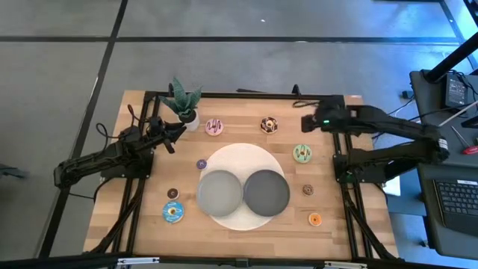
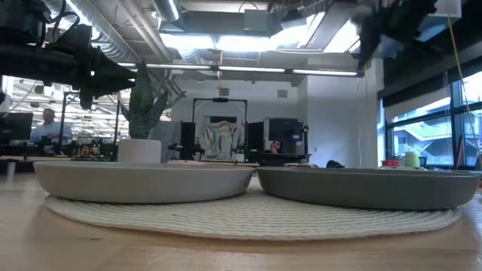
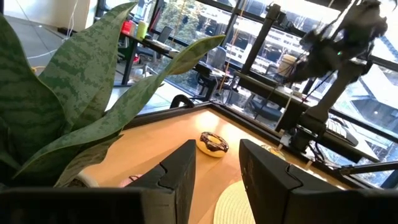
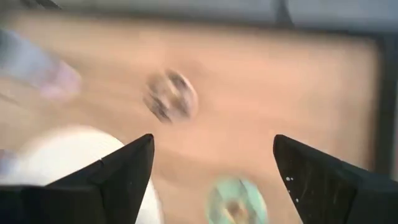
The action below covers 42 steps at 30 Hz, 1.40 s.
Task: Pick & Place donuts
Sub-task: Put the large blue donut on the dark gray plate
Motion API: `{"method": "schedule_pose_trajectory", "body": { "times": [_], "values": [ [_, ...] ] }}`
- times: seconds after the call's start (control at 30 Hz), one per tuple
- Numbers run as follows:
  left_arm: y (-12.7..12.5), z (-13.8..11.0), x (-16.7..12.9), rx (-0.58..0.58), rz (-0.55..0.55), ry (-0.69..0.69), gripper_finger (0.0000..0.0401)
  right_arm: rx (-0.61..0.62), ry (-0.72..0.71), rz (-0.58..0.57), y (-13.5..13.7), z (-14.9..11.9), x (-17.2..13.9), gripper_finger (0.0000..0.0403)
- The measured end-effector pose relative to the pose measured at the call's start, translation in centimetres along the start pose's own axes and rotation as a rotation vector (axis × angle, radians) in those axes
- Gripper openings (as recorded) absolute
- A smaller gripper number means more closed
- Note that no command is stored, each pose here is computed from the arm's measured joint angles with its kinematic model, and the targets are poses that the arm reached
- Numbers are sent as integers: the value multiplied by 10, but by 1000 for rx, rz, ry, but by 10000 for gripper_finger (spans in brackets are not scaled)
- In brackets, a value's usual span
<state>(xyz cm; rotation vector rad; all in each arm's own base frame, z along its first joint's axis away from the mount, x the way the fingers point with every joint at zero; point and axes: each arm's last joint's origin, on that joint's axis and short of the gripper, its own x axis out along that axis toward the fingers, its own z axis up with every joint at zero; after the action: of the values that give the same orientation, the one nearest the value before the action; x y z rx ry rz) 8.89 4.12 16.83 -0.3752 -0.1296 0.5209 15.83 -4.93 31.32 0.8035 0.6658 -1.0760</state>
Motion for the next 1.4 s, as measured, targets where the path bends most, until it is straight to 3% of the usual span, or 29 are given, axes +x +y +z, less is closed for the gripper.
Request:
{"method": "schedule_pose_trajectory", "body": {
  "times": [0.17, 0.43, 0.77, 0.93, 1.4],
  "values": [
    [0, 0, 0, 65, 0, 0, 119, -5, 222, -149, 9, -18, 43, 330],
    [0, 0, 0, 34, 0, 0, 120, -24, 507, -201, -4, -53, 99, 330],
    [0, 0, 0, 34, 0, 0, 120, 14, 521, -220, -24, -70, 123, 322],
    [0, 0, 0, 34, 0, 0, 119, 46, 499, -258, -34, -77, 131, 296],
    [0, 0, 0, 34, 1, -1, 120, 53, 480, -229, -40, -86, 141, 219]
  ]
}}
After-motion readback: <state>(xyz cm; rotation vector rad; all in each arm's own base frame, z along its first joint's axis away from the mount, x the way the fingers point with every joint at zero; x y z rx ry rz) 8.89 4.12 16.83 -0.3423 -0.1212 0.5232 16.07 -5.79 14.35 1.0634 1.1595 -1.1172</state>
